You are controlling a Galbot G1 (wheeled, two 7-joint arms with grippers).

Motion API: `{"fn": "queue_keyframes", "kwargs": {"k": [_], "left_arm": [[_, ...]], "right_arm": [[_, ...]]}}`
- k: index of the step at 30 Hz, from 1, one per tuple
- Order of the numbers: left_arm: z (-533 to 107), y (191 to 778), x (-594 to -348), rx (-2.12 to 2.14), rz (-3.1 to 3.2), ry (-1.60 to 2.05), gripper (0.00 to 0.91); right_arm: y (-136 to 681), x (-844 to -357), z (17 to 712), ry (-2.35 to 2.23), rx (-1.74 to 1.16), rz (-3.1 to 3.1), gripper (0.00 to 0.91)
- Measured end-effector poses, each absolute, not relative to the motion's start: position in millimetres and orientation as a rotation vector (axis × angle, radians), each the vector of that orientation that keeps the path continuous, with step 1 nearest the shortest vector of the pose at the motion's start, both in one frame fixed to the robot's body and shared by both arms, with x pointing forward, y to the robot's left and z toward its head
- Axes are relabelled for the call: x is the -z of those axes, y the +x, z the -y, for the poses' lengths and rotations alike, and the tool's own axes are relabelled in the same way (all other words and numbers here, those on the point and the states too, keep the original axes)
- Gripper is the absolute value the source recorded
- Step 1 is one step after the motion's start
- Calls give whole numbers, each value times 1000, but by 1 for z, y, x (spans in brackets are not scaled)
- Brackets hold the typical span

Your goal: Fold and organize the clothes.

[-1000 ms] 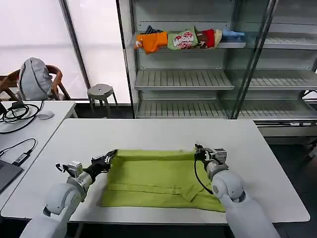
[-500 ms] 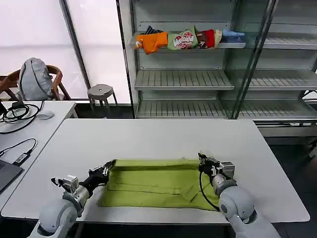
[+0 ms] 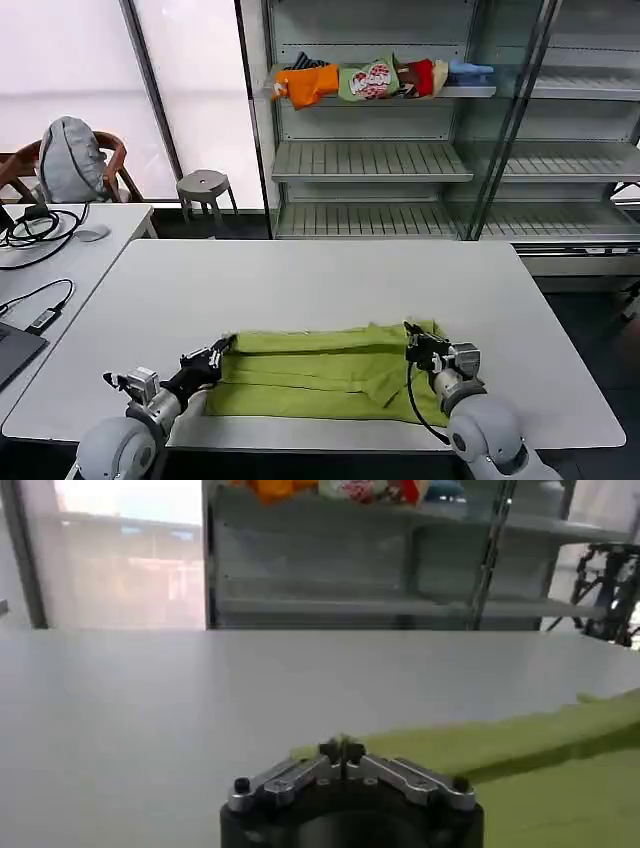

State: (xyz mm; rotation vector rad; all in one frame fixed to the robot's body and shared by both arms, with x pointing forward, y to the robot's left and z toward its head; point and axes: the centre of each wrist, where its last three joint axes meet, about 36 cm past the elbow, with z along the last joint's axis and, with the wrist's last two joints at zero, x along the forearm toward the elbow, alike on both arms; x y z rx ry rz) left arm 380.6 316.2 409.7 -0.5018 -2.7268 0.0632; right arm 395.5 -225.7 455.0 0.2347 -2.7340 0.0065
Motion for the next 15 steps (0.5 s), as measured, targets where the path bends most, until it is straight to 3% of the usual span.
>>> {"fn": "queue_keyframes", "kwargs": {"k": [15], "left_arm": [[-317,374,-411,-49,2718,-508,20]], "right_arm": [[382,-460,225,245,-12,2740,0]]}}
